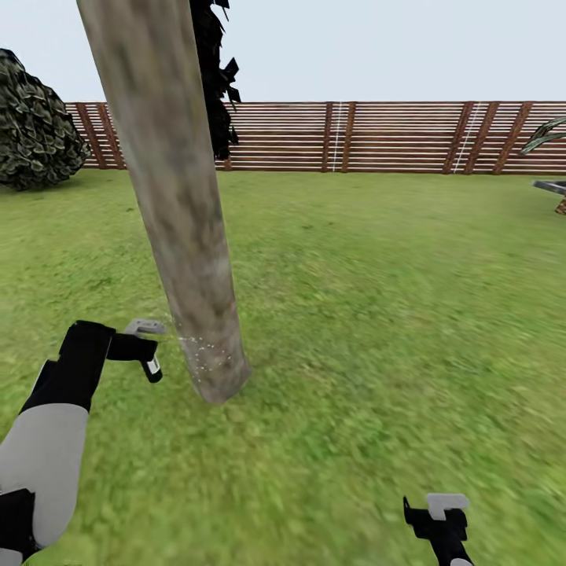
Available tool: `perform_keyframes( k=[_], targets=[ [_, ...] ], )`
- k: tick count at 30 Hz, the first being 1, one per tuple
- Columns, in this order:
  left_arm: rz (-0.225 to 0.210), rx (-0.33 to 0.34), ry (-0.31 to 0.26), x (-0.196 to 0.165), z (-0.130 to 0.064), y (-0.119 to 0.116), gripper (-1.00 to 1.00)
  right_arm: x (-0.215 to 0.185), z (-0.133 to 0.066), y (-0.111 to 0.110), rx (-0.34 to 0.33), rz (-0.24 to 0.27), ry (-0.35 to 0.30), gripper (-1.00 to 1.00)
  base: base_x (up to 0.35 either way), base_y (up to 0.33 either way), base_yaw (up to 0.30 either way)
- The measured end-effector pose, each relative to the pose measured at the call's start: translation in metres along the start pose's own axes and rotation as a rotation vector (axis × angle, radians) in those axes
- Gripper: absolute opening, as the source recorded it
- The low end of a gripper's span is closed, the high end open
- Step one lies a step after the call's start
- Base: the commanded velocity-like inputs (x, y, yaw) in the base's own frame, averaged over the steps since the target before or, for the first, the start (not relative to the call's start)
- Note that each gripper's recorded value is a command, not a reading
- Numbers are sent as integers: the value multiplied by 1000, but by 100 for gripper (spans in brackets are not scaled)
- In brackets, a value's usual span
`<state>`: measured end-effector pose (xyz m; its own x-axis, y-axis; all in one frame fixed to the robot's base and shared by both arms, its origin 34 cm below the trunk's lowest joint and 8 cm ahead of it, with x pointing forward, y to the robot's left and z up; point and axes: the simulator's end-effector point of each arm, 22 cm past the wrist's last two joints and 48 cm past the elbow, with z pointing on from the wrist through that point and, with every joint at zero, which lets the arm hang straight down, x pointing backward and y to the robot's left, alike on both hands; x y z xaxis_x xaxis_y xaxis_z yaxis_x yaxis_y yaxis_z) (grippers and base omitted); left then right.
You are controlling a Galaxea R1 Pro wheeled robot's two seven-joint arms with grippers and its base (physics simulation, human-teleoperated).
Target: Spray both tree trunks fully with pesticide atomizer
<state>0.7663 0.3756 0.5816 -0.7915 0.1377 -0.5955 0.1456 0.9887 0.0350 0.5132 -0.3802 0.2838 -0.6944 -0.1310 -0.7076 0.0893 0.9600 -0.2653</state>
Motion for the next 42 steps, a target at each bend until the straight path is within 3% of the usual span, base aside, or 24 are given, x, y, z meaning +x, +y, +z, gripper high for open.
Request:
perform_keyframes(
  k=[15,19,26,36,42],
  targets=[
    [0,16,7,2,5,-8,-100,1,0,-3,4,-2,1,100,33,-261,9],
    [1,-3,17,8,5,0,-100,0,0,-3,4,-2,0,100,0,-274,10],
    [-39,0,41,33,10,6,-100,0,0,-3,4,-2,0,100,55,-274,218],
    [-40,8,51,41,14,0,-100,0,0,-3,4,-2,0,100,200,-203,163],
    [-40,7,50,41,14,1,-100,1,0,-4,5,-3,2,100,-108,-261,2]
  ],
)
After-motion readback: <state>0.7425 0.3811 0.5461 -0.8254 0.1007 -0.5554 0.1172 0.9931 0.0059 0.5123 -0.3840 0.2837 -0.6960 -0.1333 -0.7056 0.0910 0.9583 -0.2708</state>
